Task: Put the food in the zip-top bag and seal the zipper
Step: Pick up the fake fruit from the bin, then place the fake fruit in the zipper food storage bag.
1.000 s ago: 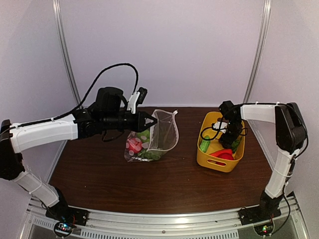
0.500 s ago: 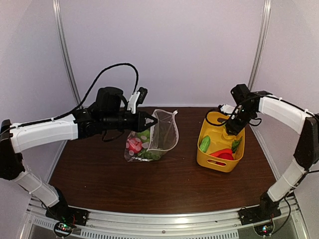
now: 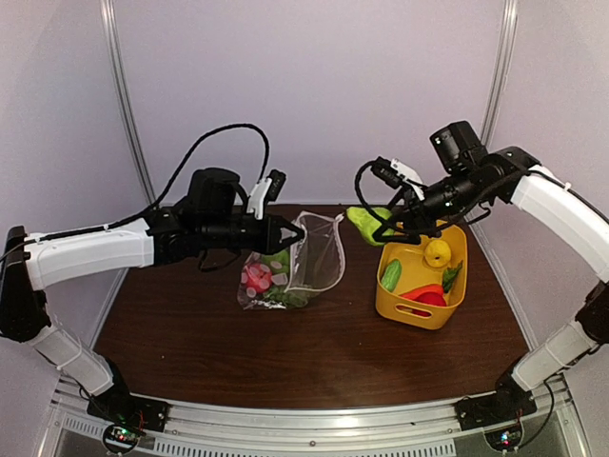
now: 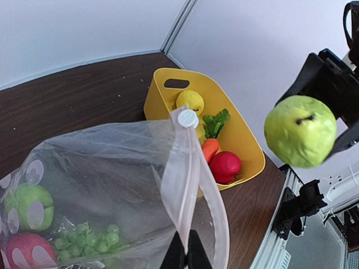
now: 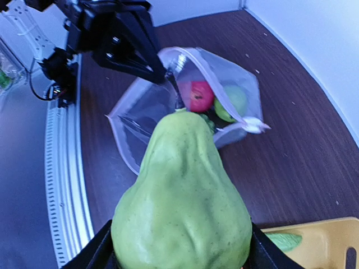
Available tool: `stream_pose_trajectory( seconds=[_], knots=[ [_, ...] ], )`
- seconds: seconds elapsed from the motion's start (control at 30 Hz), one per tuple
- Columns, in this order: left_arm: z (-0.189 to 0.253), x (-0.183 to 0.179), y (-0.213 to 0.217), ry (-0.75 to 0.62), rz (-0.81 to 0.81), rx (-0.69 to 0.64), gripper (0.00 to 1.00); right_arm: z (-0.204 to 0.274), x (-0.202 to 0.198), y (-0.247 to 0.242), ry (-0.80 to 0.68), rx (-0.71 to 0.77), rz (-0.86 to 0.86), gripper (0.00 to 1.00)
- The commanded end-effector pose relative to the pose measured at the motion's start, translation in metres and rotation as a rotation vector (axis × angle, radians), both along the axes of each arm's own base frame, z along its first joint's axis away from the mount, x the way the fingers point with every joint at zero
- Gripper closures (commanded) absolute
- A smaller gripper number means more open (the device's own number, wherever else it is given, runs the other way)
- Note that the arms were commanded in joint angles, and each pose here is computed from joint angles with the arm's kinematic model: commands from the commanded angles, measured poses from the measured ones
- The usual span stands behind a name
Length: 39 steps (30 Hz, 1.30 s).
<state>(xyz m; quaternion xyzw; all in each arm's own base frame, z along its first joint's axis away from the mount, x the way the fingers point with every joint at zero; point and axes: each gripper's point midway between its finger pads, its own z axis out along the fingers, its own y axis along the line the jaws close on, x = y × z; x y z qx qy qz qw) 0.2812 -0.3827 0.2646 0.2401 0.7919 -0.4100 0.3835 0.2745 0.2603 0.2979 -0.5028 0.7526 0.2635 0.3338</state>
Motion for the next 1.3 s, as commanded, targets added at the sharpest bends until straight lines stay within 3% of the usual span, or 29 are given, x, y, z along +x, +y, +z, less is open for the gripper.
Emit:
stream_pose_trajectory(
  seconds=[0.0, 0.17, 0.37, 0.77, 1.07, 1.13, 1.27],
  knots=[
    [0.026, 0.001, -0.007, -0.03, -0.012, -0.057, 1.0, 0.035, -0.022, 0.065, 0.055, 0.203, 0.187, 0.5],
    [0.039, -0.002, -0.003, -0.042, -0.007, -0.076, 1.0, 0.009, -0.017, 0.092, 0.118, 0.156, 0.195, 0.52],
    [0.05, -0.003, 0.002, -0.057, 0.006, -0.091, 1.0, -0.025, -0.011, 0.093, 0.189, 0.073, 0.135, 0.55],
    [0.051, -0.001, 0.002, -0.047, 0.027, -0.124, 1.0, -0.052, 0.014, 0.082, 0.186, -0.065, -0.056, 0.59],
    [0.053, -0.005, -0.012, -0.049, 0.013, -0.111, 1.0, -0.05, 0.043, 0.095, 0.193, -0.076, -0.17, 0.6],
    [0.052, -0.005, -0.016, -0.045, 0.005, -0.112, 1.0, -0.05, 0.042, 0.101, 0.213, -0.065, -0.161, 0.57],
    [0.049, -0.004, -0.018, -0.042, 0.01, -0.105, 1.0, -0.042, 0.029, 0.115, 0.27, -0.001, -0.093, 0.27]
  ],
)
